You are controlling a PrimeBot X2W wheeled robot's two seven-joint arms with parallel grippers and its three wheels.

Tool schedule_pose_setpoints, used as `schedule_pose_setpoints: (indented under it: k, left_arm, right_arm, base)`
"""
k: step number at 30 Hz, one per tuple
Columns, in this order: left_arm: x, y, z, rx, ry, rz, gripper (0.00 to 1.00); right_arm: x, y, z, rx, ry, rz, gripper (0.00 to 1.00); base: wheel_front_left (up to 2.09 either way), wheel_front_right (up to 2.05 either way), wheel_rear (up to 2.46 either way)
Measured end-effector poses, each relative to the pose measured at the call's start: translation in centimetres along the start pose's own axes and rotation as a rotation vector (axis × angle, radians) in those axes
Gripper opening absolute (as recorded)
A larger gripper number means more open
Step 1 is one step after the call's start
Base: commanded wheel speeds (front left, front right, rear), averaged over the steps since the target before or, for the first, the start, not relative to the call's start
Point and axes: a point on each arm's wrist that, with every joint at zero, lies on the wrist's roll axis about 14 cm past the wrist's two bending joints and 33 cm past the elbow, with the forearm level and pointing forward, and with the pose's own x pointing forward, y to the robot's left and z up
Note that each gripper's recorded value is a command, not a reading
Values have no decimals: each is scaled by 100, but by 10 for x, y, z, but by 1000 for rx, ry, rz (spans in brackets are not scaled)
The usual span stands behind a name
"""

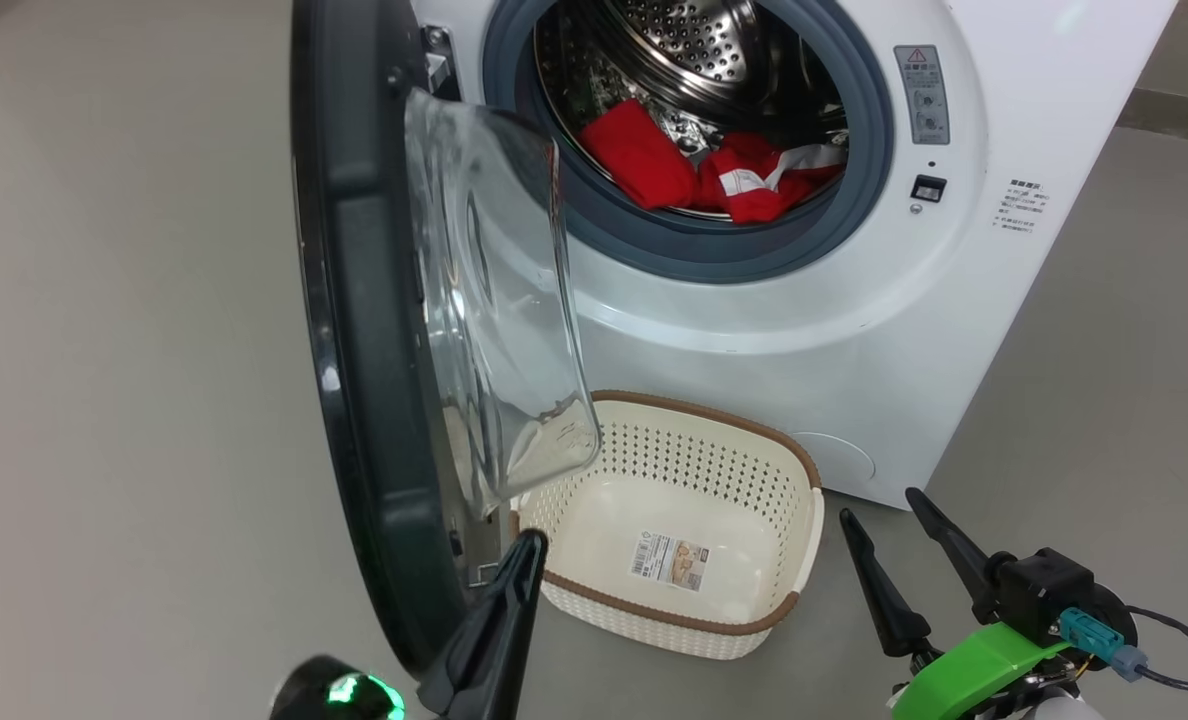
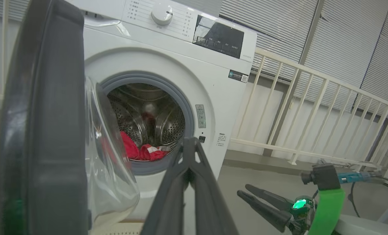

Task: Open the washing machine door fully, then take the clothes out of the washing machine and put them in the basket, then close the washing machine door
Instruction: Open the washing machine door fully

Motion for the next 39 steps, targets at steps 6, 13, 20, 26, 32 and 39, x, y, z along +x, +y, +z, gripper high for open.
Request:
schedule_pose_setpoints:
  k: [6,13,20,26,32,39]
  left_arm:
    - [-17,28,-53,-51,168,99,0]
    - [-16,51,-68,-52,216,161,0]
    - [-20,65,-73,-54,232,210,0]
    - [-24,82,-66,-33,212,262,0]
    - [-33,105,-55,7,190,329,0]
    - [-50,138,-41,46,167,432,0]
  right_arm:
    - [-1,-1,1,2,-4,-5,100]
    - [-1,-2,0,6,-2,-7,100]
    - [0,-2,0,6,-4,-6,100]
    - [1,1,3,9,-14,0,100]
    - [3,4,5,10,-20,10,100]
    - [5,8,5,11,-21,21,100]
  base:
    - [0,0,0]
    - [0,0,0]
    - [0,0,0]
    - [0,0,0]
    - [0,0,0]
    - [0,0,0]
